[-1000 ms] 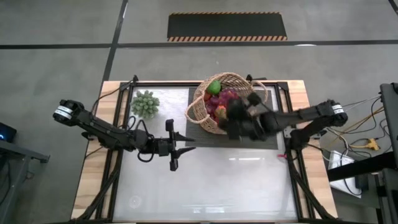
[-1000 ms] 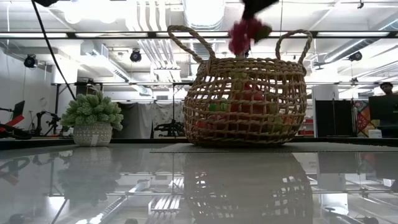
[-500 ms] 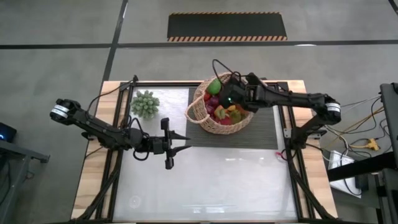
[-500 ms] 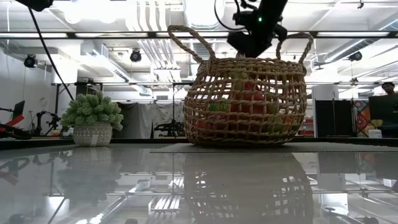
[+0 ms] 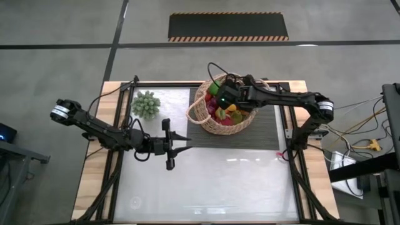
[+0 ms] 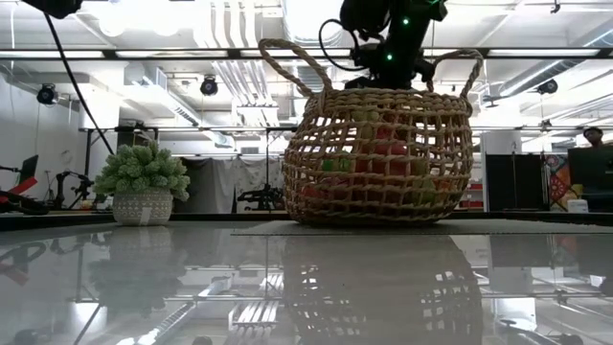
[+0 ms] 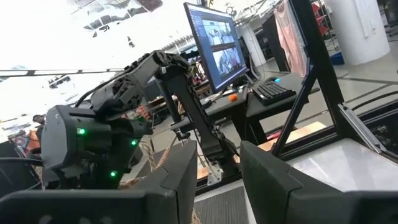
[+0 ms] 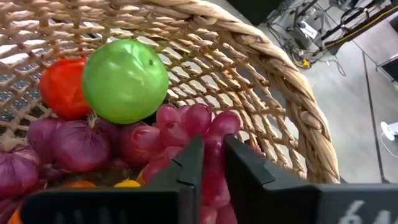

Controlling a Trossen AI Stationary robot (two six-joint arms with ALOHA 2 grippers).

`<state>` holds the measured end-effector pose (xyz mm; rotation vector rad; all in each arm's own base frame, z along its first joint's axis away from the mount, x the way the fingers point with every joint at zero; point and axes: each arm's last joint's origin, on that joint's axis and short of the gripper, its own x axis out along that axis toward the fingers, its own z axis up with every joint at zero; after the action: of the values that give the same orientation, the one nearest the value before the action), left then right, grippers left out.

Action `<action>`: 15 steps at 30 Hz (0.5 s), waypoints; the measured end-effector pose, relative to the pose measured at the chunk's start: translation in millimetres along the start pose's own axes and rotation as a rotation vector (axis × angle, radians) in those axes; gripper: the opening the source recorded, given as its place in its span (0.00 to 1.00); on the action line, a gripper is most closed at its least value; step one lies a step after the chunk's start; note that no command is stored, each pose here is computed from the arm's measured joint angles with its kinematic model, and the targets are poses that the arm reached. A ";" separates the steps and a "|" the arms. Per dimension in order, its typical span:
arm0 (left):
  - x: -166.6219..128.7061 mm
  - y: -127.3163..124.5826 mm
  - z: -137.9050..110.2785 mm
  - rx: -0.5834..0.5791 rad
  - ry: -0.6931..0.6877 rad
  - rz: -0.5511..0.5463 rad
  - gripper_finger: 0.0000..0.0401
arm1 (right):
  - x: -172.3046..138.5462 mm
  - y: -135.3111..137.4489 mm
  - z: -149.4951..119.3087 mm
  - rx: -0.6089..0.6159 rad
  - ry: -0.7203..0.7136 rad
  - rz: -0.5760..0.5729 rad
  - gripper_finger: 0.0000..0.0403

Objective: Build produce basket
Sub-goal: Put the red grapes into the brown basket, then return to Home Position

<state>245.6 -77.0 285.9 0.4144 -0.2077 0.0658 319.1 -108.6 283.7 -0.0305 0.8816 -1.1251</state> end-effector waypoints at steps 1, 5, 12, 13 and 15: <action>-0.3 -0.2 -0.5 0.001 0.002 -0.001 0.26 | 1.3 0.2 -0.1 -0.001 0.003 -0.002 0.13; -1.9 -0.1 -1.7 -0.001 0.004 -0.002 0.26 | 2.1 0.7 -1.0 -0.026 0.009 -0.006 0.23; -3.5 1.6 0.1 -0.070 -0.017 0.009 0.26 | -20.2 -10.6 -2.0 -0.042 -0.008 0.024 0.32; -3.6 1.8 0.6 -0.085 -0.022 0.011 0.26 | -25.8 -11.3 -3.3 -0.048 -0.010 0.039 0.32; -4.0 1.4 0.8 -0.109 -0.022 0.008 0.26 | -40.0 -13.7 -6.5 -0.041 -0.011 0.086 0.31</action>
<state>241.4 -76.2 286.3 0.3060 -0.2331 0.0574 298.9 -80.9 309.1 -0.0321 0.8883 -1.0255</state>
